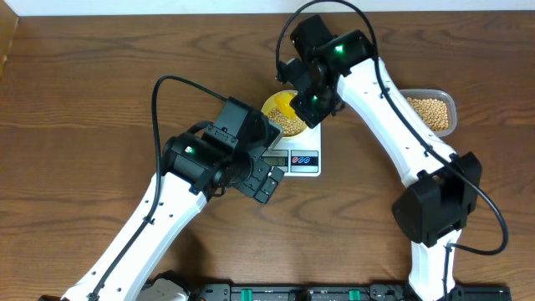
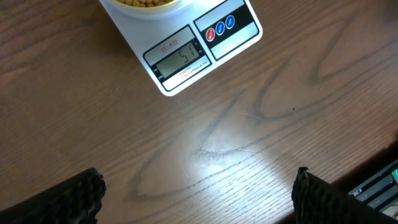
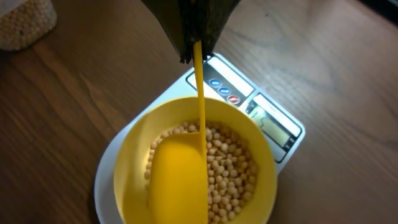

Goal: Scoop item into bowl and weigh 50g on scale
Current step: 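Keep tilting the scoop over the bowl, adding beans gradually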

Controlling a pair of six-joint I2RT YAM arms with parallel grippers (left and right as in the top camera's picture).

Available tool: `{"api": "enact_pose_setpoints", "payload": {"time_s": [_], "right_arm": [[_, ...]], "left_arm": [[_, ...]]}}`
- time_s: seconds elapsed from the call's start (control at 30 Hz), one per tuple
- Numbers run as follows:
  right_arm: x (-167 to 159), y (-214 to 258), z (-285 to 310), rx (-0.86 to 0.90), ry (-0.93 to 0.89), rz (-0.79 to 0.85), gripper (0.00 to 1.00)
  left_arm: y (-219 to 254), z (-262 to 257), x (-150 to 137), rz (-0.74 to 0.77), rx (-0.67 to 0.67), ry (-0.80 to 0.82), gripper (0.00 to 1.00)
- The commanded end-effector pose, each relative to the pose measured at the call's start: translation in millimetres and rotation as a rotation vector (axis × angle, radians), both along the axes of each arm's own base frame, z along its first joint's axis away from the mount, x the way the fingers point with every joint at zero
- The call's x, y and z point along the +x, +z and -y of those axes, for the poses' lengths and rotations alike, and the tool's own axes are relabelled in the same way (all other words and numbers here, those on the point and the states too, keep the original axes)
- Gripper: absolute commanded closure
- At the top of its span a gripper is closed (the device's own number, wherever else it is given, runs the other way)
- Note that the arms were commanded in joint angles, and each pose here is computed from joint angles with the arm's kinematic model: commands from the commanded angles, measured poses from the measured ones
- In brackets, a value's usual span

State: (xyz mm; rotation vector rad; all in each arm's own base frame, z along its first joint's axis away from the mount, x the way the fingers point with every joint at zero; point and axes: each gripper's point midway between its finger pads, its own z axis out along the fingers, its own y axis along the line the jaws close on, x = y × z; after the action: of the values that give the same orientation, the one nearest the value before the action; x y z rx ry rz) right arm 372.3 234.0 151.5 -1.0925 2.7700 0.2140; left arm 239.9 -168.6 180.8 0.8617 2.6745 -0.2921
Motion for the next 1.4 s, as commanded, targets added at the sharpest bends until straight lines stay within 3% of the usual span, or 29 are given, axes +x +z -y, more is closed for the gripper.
{"api": "enact_pose_setpoints", "payload": {"time_s": [0.0,1.37], "right_arm": [[-1.1,-9.3,6.1,-0.028,-0.015,-0.012,0.99],[-2.3,-30.2,10.4,-0.086,0.005,-0.019,0.99]], "left_arm": [[6.3,0.6,1.2,0.018,-0.007,-0.002,0.02],[6.3,0.6,1.2,0.018,-0.007,-0.002,0.02]]}}
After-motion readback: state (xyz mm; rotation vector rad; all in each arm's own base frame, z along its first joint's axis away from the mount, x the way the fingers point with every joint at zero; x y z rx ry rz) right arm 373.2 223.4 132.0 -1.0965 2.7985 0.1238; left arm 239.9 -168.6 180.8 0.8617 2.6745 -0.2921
